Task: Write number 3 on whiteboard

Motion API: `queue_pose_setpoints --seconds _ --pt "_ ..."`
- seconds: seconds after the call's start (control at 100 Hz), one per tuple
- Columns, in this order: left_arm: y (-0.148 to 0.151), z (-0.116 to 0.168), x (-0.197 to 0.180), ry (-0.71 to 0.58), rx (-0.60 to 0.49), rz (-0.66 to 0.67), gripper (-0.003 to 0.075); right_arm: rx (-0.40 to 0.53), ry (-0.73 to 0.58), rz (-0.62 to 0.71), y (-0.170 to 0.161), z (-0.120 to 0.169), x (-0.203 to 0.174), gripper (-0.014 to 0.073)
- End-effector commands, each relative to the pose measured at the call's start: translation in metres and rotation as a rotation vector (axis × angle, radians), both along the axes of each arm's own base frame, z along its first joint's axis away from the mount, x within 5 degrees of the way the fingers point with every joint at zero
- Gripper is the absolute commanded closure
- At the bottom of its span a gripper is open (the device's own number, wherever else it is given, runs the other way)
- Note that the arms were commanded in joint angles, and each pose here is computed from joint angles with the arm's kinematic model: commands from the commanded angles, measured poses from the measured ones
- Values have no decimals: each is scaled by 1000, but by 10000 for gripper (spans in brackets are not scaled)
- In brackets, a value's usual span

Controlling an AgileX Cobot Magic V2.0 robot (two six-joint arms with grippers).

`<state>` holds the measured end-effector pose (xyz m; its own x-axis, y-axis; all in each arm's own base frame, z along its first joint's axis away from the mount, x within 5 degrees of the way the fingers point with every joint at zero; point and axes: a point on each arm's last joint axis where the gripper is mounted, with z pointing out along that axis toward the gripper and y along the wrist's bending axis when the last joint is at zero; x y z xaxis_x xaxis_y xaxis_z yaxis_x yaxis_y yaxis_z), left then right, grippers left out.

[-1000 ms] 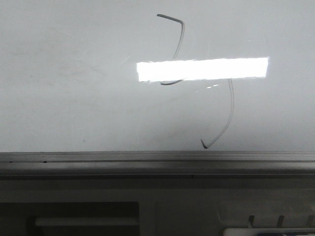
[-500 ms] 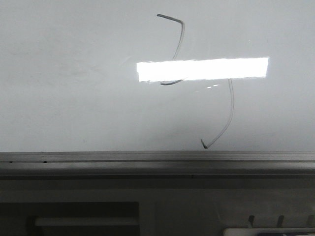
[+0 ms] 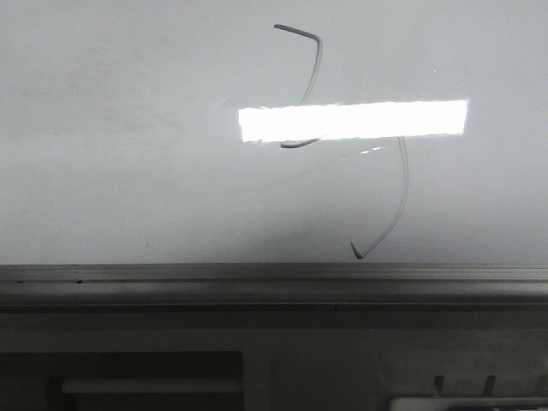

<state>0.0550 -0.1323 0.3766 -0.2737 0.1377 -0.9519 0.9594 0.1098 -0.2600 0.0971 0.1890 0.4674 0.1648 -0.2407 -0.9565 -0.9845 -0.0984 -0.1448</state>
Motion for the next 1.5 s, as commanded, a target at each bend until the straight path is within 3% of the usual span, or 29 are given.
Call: queue_pose_setpoints --seconds 0.0,0.1,0.19,0.29,0.3,0.4,0.64,0.8,1.06,1.49 --pt "0 13 6 39 -80 72 741 126 -40 -147 -20 26 -1 -32" --pt "1 12 14 48 -85 159 741 114 -92 -323 -47 33 4 12" --pt "4 8 25 62 -94 288 741 89 -118 -467 -71 35 5 113" --pt "3 -3 45 116 -108 446 741 67 -147 -555 -88 32 -1 321" --pt "3 -3 47 115 -111 464 741 67 -147 -562 -89 31 -2 380" --pt "-5 -16 67 134 -71 547 741 67 -136 -590 -94 20 -6 663" --pt "-37 -61 110 244 109 604 741 -2 21 -612 -90 -25 5 657" --pt "-43 -77 123 286 144 653 741 -25 98 -596 -87 -43 8 657" --pt "-41 -84 138 281 140 771 741 -3 123 -603 -86 -46 10 657" --pt "-49 -105 147 377 182 791 741 15 148 -594 -84 -46 9 657"
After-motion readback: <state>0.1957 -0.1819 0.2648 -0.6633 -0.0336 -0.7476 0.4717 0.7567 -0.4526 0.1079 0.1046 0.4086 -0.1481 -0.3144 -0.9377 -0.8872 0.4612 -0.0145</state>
